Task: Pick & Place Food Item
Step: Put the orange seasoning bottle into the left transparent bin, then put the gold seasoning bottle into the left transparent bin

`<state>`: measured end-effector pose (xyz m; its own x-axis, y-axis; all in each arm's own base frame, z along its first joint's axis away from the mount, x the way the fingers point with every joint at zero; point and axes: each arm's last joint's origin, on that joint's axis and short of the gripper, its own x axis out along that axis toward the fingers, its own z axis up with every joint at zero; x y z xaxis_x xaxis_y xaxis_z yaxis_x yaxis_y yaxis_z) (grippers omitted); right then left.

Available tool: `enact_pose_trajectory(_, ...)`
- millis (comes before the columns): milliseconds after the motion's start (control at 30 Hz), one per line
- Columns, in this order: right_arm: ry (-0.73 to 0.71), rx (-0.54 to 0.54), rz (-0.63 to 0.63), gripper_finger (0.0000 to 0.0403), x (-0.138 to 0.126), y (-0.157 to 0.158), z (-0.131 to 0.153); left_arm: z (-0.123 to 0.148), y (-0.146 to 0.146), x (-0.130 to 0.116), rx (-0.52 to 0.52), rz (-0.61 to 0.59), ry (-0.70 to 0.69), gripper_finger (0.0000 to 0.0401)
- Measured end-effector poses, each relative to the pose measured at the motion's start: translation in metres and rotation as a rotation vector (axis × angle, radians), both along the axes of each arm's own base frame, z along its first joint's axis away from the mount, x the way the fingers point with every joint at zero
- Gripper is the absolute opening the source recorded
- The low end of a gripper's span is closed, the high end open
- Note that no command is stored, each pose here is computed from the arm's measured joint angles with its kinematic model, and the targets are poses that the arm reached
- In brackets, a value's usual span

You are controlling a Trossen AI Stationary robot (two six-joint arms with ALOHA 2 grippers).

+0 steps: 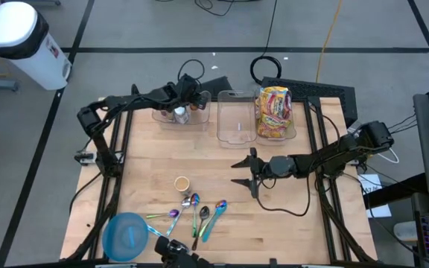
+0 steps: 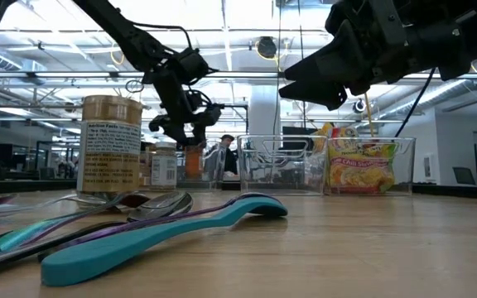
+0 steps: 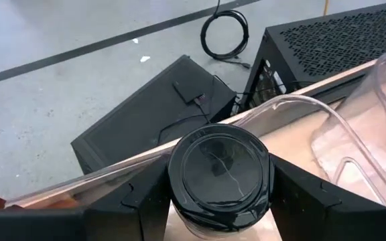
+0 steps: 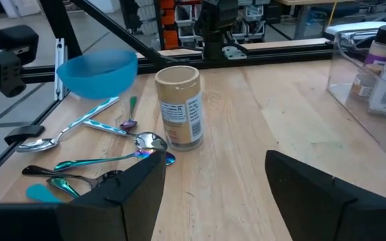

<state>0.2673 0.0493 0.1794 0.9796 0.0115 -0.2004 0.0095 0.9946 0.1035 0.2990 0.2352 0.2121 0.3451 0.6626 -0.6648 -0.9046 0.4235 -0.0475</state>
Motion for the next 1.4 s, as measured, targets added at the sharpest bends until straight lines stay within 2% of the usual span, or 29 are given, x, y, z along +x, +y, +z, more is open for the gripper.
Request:
enact_pose_trajectory(533,-0.007,-0.005,-0.007,0.0247,0.001,-0.002,0.001,-0.014,-0.002,-0.007,-0.017,0.031,0.01,0.0213)
enact_pose_trajectory(867,-0.006,0.005,-0.02,0.0247,0.001,-0.005,0.001,-0.014,-0.003,-0.006,0.001,-0.013,0.052,0.0269)
enact_pose_trajectory(1067,-0.005,0.005,-0.02,0.0247,0.001,-0.005,0.001,-0.014,-0.003,-0.006,0.01,-0.033,0.071,0.0281)
enact_pose_trajectory(1200,-0.005,0.006,-0.02,0.0247,0.001,-0.005,0.0,0.002,-0.006,-0.01,0.029,-0.095,0.051,0.0277)
enact_pose_trajectory(1400,-0.005,0.003,-0.019,0.0247,0.001,-0.005,0.0,0.047,-0.021,-0.022,0.074,-0.178,-0.067,0.0274)
